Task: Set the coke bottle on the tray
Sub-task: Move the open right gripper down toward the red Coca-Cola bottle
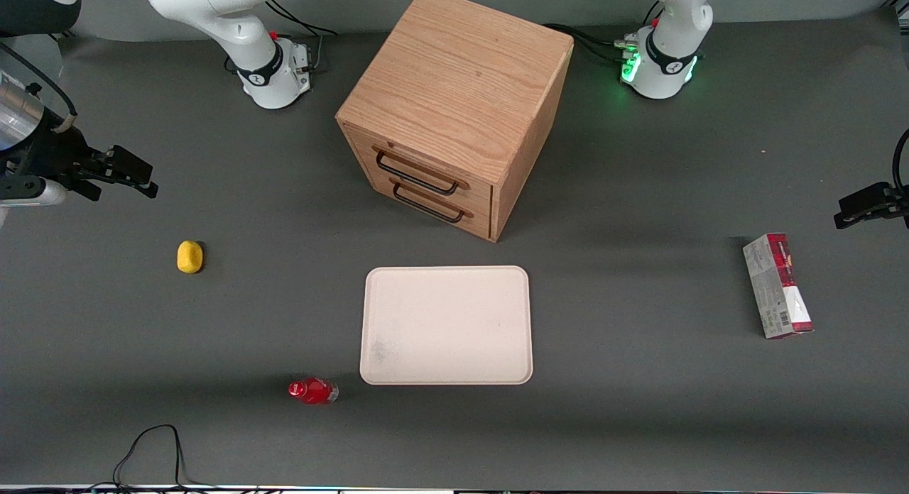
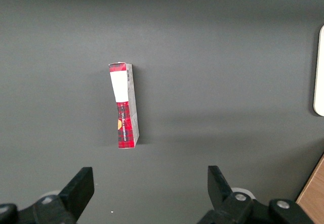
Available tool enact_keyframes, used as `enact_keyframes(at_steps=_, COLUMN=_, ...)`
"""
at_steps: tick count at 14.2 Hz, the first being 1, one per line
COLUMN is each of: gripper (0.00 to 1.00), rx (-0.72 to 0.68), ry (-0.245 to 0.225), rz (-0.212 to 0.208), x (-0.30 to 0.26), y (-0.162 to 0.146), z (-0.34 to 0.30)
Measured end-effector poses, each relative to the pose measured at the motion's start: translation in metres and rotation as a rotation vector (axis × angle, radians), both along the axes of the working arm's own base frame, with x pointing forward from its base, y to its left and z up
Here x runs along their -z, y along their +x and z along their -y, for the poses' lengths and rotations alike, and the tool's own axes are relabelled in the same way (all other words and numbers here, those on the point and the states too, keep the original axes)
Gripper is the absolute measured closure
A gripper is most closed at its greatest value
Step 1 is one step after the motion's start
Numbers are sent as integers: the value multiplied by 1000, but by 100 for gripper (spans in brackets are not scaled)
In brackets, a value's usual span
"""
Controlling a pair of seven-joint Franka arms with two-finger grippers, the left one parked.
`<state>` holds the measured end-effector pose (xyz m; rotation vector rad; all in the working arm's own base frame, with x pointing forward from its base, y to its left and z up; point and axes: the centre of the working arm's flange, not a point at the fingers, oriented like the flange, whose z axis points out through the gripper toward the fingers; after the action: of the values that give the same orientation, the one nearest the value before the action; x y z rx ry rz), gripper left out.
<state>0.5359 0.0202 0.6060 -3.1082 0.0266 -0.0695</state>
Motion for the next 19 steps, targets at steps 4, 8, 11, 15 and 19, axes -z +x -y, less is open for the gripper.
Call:
enact_keyframes(at_steps=4, gripper=0, rx=-1, ry=-6, rz=-12, x=1, y=1, z=0)
enact_keyframes(at_steps=8, gripper=0, rx=-12, ry=-19, rz=9, x=1, y=31, z=-11)
enact_keyframes(at_steps=11, gripper=0, rx=-58, ry=-35, rz=32, x=13, y=83, z=-47)
enact_keyframes(at_steps=15, gripper=0, rx=-142, ry=-25, rz=29, x=77, y=159, z=-112)
enact_keyframes(at_steps=19, gripper=0, rx=-157, ry=-8, rz=54, x=171, y=214, z=-137)
